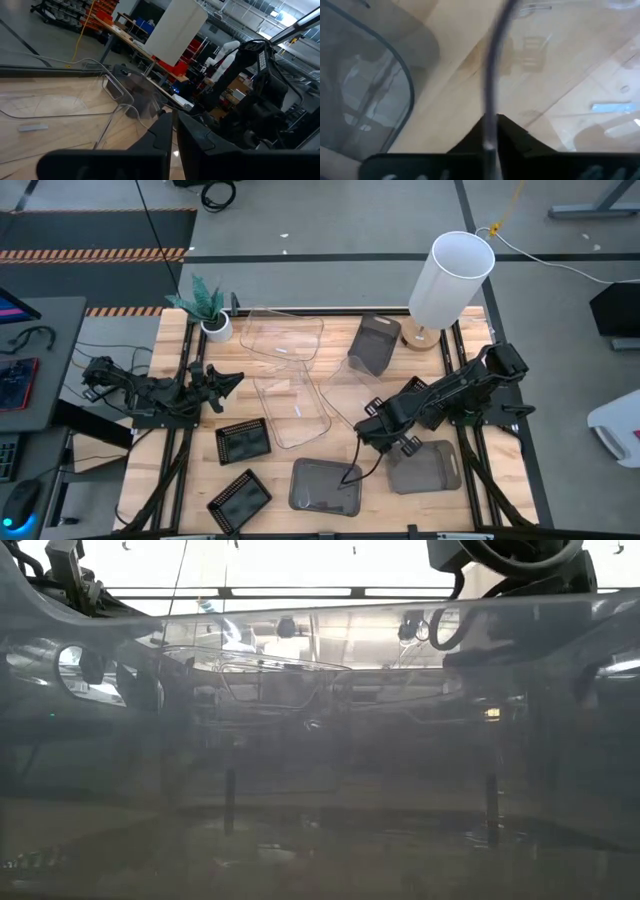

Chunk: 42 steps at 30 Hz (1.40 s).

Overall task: Stack baskets by color
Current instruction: Stack the bottom right transparent bin on top of the bottom left transparent bin

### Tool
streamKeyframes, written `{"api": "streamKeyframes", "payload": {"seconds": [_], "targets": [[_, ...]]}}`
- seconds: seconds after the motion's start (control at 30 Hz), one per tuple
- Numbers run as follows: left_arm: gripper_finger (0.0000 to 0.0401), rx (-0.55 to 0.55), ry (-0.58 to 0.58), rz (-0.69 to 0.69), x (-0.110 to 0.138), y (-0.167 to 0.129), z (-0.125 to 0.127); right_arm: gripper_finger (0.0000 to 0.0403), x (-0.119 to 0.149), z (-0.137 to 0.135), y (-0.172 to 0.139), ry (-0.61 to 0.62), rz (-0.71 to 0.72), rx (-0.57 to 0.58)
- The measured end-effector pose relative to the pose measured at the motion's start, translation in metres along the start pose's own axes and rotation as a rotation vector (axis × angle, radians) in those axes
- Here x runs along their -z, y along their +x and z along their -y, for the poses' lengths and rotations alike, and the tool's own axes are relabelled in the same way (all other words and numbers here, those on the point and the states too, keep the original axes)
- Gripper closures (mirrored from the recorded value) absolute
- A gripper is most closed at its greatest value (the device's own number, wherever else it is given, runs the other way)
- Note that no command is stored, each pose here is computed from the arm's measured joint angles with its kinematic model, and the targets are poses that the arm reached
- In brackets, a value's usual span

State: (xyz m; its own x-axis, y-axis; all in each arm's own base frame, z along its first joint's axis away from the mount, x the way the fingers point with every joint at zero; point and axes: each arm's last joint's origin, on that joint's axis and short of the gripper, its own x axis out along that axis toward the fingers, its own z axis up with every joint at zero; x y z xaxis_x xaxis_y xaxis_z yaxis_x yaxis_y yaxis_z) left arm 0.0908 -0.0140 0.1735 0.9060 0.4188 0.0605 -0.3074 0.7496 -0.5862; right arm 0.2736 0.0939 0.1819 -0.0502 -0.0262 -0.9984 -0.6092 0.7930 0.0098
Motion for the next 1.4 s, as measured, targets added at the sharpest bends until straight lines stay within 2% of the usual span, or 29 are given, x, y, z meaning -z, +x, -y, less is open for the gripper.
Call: {"api": "streamKeyframes", "payload": {"seconds": [0.33,0.5,0.67,0.87,1.13,1.27,1.4], "targets": [[0.0371,0.000,-0.001,0.000,0.000,0.000,0.000,0.0396,0.001,0.000,-0.001,-0.024,-0.005,0.002],[0.0370,0.000,0.000,0.000,0.000,0.000,0.000,0.0396,0.003,-0.001,-0.016,-0.029,-0.015,0.001],[0.0365,0.000,-0.001,0.000,0.000,0.000,0.000,0.0397,-0.003,0.004,-0.054,-0.026,0.018,0.016],[0.0372,0.000,0.000,0.000,0.000,0.000,0.000,0.0398,-0.006,0.012,-0.117,0.004,0.095,0.067],[0.0365,0.000,-0.001,0.000,0.000,0.000,0.000,0.0399,0.000,0.016,-0.193,0.091,0.275,0.173],[0.0367,0.000,-0.001,0.000,0.000,0.000,0.000,0.0400,0.004,0.015,-0.216,0.156,0.355,0.191],[0.0373,0.000,-0.001,0.000,0.000,0.000,0.000,0.0400,-0.004,0.014,-0.228,0.204,0.415,0.181]]}}
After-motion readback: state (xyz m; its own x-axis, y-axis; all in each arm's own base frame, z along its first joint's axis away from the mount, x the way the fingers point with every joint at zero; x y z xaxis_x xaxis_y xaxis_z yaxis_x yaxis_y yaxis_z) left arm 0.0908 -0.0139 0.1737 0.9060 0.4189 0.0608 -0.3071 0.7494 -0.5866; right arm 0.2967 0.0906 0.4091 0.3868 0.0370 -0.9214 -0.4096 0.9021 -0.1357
